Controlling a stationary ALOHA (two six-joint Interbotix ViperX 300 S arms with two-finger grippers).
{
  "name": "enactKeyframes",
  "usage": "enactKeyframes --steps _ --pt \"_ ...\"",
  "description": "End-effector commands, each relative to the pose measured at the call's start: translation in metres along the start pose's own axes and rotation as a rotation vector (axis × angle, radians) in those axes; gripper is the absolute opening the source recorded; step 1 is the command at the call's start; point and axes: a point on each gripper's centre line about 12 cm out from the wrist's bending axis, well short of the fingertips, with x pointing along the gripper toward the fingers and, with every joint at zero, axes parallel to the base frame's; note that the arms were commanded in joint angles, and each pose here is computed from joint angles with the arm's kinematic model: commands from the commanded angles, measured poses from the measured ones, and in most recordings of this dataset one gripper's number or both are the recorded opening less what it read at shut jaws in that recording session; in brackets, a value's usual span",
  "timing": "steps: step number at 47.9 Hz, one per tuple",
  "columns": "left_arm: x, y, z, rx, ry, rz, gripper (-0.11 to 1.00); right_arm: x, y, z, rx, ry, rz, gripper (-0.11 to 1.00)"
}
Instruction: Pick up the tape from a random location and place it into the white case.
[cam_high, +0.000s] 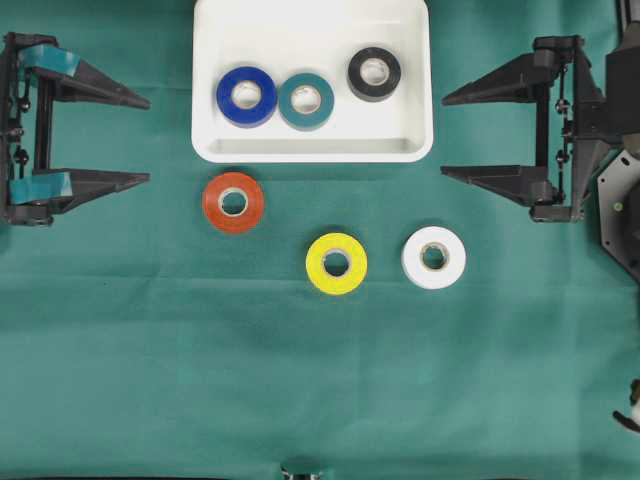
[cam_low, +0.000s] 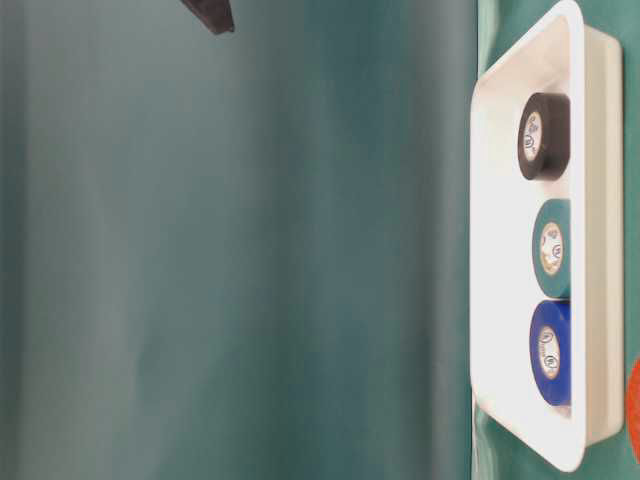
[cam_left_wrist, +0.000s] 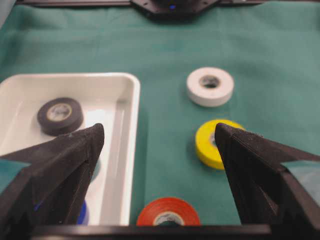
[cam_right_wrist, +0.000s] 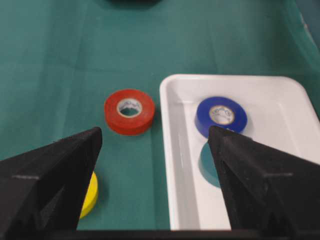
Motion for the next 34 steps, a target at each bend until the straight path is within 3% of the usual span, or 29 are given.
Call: enactKeyframes --steps 1,34 --pt "-0.001 -0.002 0.009 -0.002 -0.028 -0.009 1.0 -0.004 0.001 0.011 -0.003 -0.029 0.001 0.82" --pt "-0.003 -0.003 0.01 0.0 -0.034 -0.014 1.0 -0.016 0.001 0.012 -0.001 -0.016 -0.005 0.82"
